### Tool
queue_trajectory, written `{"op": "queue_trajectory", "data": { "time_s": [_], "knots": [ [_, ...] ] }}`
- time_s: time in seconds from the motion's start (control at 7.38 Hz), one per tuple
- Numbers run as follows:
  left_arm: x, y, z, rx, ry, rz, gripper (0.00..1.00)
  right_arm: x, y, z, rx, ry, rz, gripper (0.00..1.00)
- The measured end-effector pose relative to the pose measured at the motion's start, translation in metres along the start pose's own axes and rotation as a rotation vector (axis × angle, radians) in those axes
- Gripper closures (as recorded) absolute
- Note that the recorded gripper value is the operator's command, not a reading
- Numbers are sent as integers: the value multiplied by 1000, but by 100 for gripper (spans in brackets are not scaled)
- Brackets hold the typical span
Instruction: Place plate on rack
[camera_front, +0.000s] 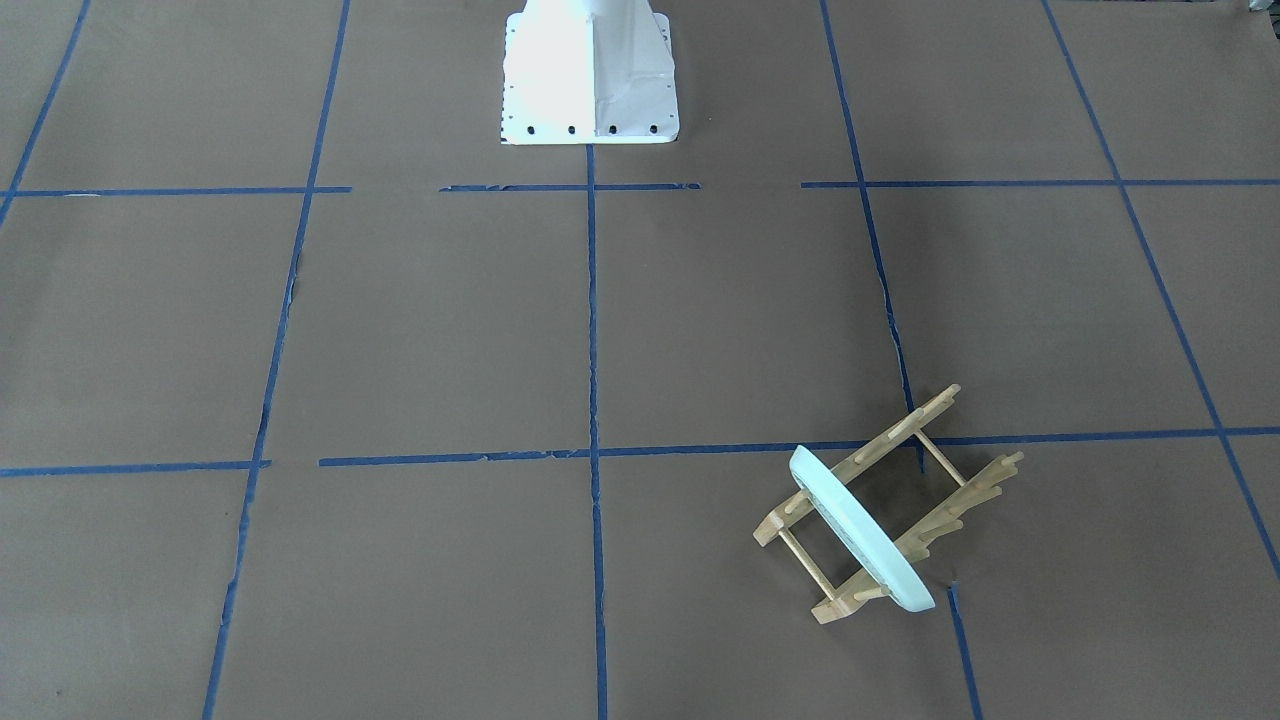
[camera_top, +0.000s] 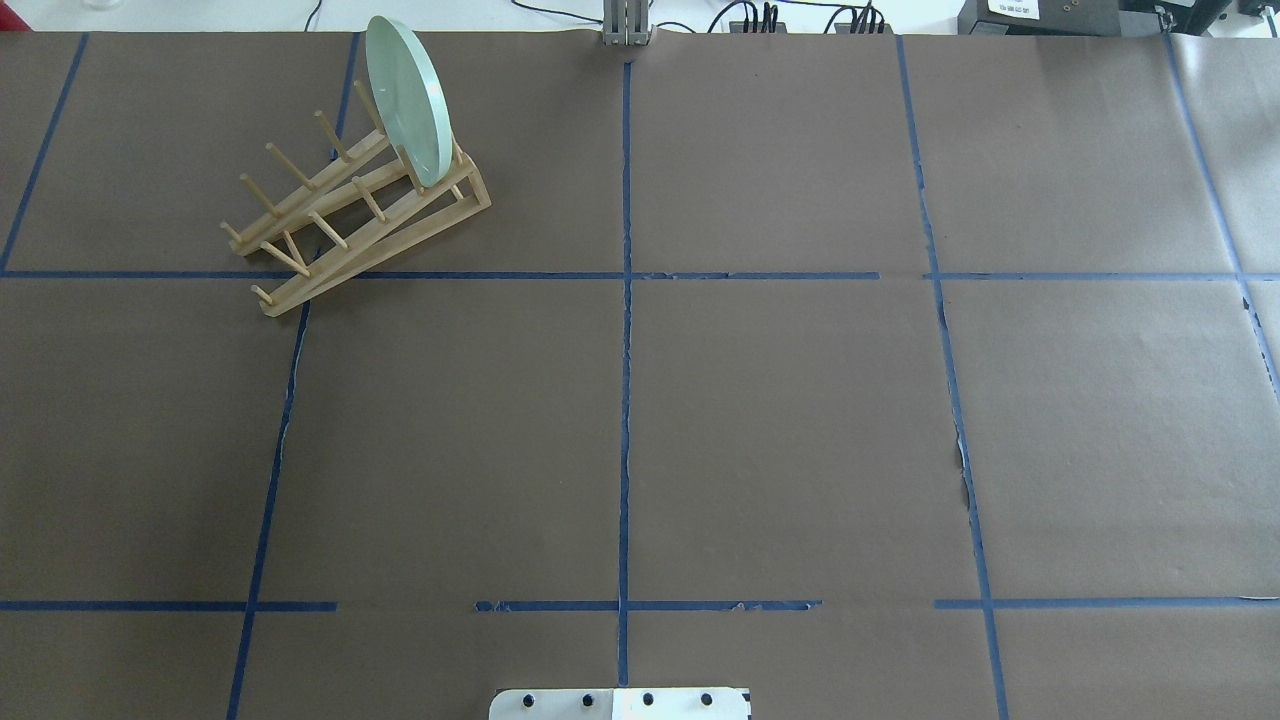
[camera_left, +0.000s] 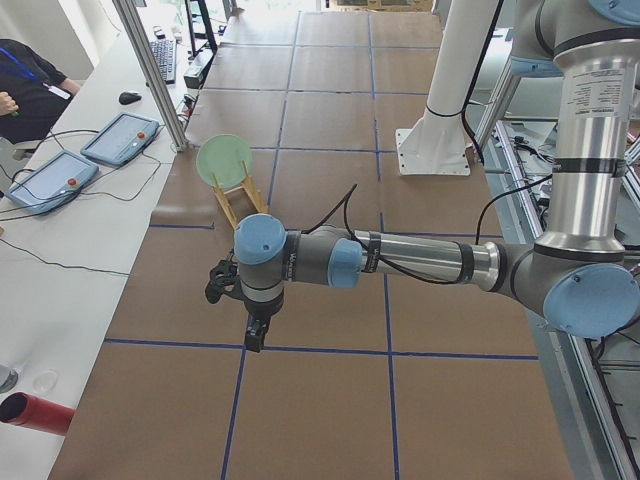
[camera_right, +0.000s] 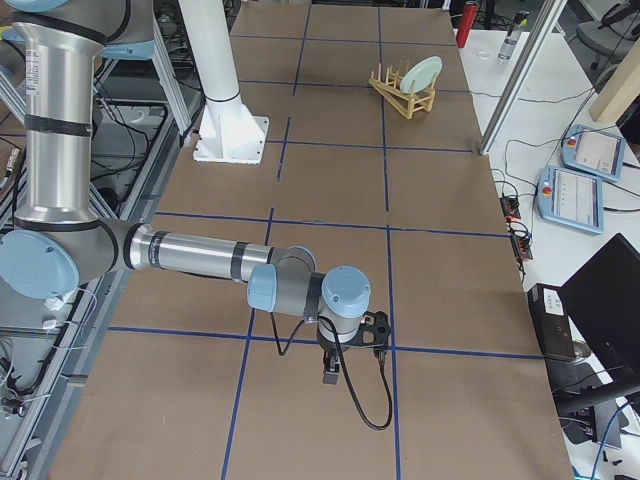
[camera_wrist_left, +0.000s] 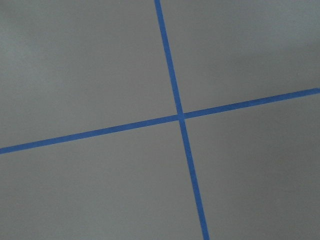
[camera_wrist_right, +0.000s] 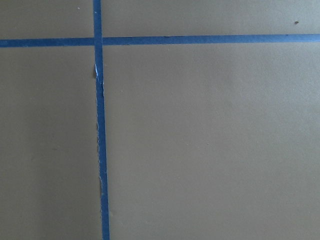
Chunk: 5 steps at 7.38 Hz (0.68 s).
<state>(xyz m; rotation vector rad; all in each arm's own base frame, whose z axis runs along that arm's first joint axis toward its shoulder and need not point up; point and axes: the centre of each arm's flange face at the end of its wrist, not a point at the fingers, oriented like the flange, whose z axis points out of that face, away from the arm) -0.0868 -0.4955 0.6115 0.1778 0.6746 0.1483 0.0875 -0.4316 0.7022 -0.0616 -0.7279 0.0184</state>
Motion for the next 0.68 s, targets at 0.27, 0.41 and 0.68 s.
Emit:
{"op": "queue_trajectory", "data": {
  "time_s": [0.27,0.41,0.68],
  "knots": [
    [-2,0,0,-2,-27,2,0,0,0,0,0,0,0,0],
    [-3,1,1,-3,-27,2,0,0,0,0,0,0,0,0],
    [-4,2,1,-3,-26,2,0,0,0,0,0,0,0,0]
  ]
}}
